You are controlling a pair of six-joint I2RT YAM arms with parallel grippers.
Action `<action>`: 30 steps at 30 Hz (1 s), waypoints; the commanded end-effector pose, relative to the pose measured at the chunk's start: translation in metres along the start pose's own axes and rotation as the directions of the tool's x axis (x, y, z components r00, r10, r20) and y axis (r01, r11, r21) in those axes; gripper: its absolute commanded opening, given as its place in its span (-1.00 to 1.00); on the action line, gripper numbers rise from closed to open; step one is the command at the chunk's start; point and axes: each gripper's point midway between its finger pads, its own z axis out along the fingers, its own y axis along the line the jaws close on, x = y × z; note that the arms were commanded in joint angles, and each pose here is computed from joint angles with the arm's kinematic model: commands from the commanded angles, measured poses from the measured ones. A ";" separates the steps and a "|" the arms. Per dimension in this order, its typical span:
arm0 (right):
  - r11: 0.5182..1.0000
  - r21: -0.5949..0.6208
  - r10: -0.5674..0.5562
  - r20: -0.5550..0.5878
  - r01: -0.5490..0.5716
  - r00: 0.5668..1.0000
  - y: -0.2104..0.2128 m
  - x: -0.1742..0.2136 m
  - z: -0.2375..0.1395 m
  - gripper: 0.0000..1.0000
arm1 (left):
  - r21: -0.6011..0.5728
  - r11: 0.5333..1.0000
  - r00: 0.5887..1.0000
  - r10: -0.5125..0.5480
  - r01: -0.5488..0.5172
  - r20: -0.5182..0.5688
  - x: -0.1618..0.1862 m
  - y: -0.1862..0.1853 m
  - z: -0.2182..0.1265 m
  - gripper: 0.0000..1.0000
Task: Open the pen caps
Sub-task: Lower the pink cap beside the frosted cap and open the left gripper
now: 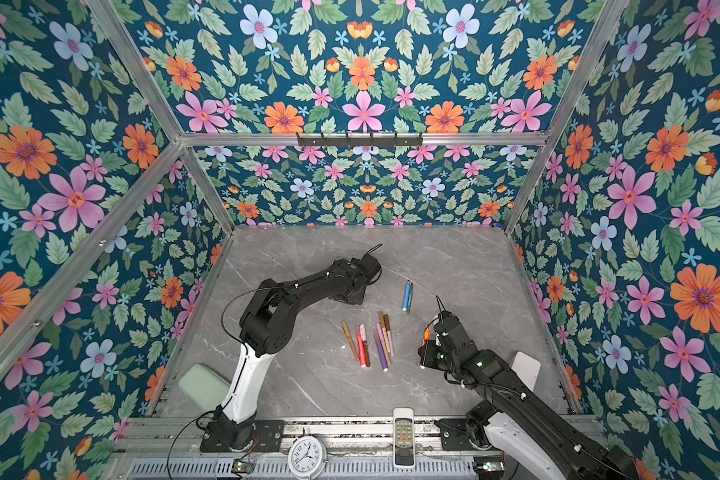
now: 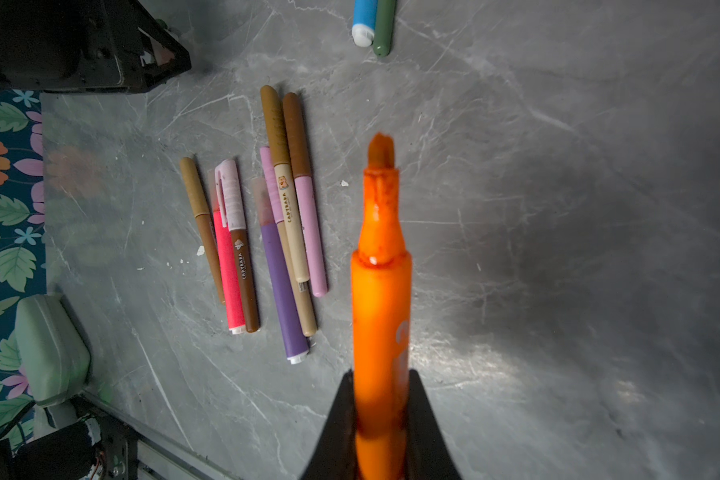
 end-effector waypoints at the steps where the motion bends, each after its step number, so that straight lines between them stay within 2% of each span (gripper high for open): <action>1: 1.000 -0.015 -0.007 0.010 0.007 1.000 0.004 -0.003 -0.001 -1.00 | -0.025 1.000 1.000 -0.009 0.009 0.000 0.001 0.004 0.000 -0.54; 11: 1.000 -0.021 0.008 0.000 -0.008 1.000 0.005 -0.002 0.003 -1.00 | -0.029 0.999 1.000 -0.014 0.014 0.021 -0.004 0.006 -0.003 -0.48; 25: 1.000 0.006 0.007 -0.018 -0.006 1.000 0.012 -0.014 0.013 -1.00 | -0.056 0.998 0.998 0.012 -0.009 0.060 -0.019 0.010 -0.010 -0.49; 28: 1.000 0.018 -0.022 -0.038 0.023 0.999 0.023 -0.027 0.019 -1.00 | -0.040 0.999 0.997 -0.005 0.008 0.083 -0.024 0.013 -0.021 -0.50; 30: 0.998 0.034 -0.056 -0.048 0.058 0.997 0.033 -0.041 0.023 -1.00 | 0.021 1.000 0.990 -0.025 0.022 0.137 -0.031 0.009 -0.040 -0.54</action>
